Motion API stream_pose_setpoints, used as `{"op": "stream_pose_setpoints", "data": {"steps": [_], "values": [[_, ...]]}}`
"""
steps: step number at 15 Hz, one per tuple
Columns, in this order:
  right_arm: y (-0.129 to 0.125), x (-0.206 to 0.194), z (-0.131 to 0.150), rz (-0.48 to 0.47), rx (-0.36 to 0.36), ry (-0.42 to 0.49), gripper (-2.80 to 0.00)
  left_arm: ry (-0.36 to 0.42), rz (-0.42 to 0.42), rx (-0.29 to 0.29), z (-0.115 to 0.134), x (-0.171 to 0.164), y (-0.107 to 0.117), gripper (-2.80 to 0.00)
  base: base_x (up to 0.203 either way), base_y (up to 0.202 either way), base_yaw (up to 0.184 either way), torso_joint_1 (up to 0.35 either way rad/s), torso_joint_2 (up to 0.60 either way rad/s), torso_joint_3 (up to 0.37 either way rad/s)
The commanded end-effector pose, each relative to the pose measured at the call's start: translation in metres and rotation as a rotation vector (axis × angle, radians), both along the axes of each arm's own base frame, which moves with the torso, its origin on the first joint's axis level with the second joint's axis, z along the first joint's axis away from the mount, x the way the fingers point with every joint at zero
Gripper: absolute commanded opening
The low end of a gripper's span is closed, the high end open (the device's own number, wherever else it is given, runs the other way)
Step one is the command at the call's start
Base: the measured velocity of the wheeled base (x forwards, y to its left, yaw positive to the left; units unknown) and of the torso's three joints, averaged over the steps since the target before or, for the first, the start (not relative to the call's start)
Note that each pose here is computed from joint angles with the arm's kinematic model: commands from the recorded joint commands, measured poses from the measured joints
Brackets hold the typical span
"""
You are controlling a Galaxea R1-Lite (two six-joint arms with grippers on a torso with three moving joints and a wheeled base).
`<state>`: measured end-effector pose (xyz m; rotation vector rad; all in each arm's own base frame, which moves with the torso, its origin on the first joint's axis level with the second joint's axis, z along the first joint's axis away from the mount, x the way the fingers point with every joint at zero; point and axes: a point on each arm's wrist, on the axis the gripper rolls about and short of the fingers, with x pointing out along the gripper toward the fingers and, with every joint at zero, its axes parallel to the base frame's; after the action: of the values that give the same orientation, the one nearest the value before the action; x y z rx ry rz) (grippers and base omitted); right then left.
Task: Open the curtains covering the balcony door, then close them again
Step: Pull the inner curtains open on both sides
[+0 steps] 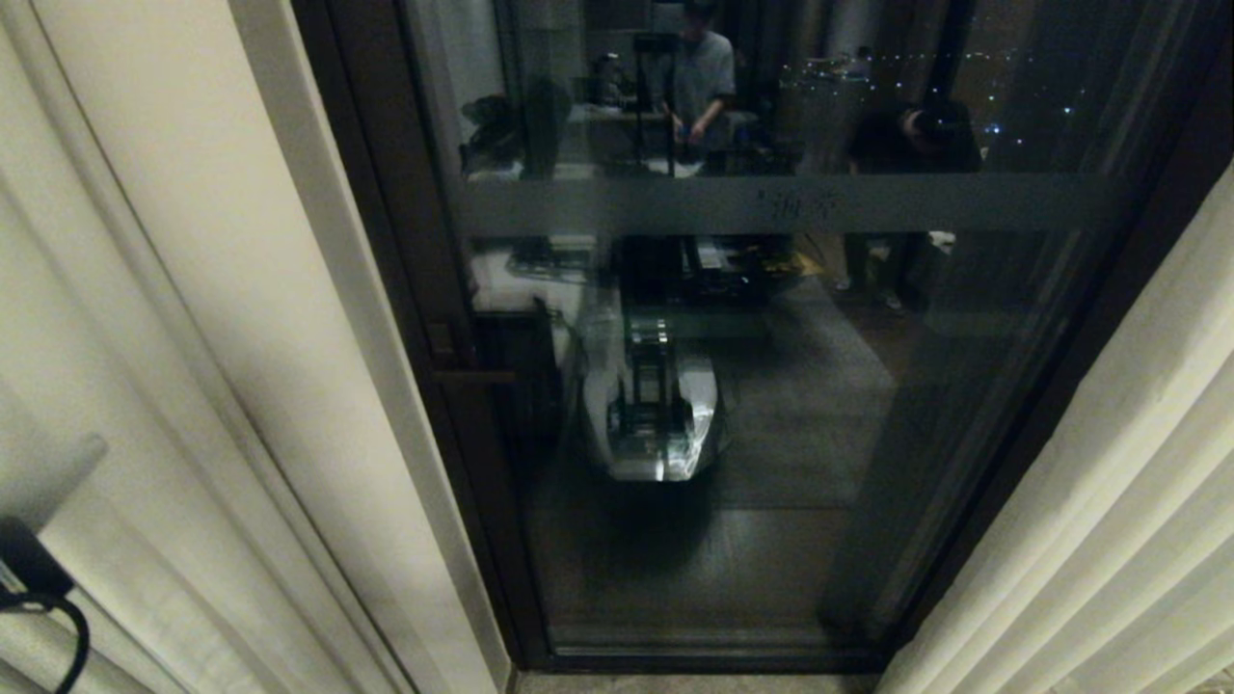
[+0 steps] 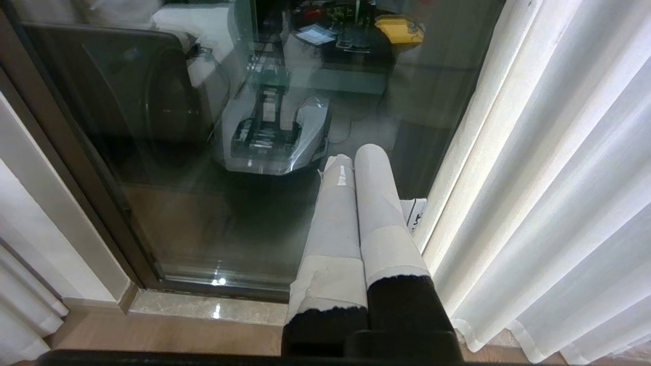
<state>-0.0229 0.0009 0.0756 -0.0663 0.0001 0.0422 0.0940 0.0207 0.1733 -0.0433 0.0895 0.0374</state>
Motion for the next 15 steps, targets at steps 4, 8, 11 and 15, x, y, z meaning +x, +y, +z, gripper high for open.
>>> {"op": "stream_pose_setpoints", "data": {"steps": [4, 8, 11, 15], "values": [[0.0, 0.0, 0.0, 0.001, -0.001, 0.002, -2.8, 0.123, -0.098, 0.041, -0.055, -0.039, -0.018, -2.8, 0.0, 0.0, 0.0, 0.0, 0.0, 0.0], [0.0, 0.0, 0.0, 0.001, -0.001, 0.001, -2.8, 0.27, -0.131, 0.103, -0.083, -0.071, -0.022, -2.8, 0.0, 0.0, 0.0, 0.0, 0.0, 0.0], [0.0, 0.0, 0.0, 0.001, -0.001, 0.002, -2.8, 0.254, -0.11, 0.134, -0.086, -0.079, -0.022, -2.8, 0.0, 0.0, 0.0, 0.0, 0.0, 0.0], [0.0, 0.0, 0.0, 0.002, -0.001, 0.0, -2.8, 0.203, -0.114, 0.107, -0.093, -0.093, -0.021, -2.8, 0.0, 0.0, 0.0, 0.0, 0.0, 0.0]]}}
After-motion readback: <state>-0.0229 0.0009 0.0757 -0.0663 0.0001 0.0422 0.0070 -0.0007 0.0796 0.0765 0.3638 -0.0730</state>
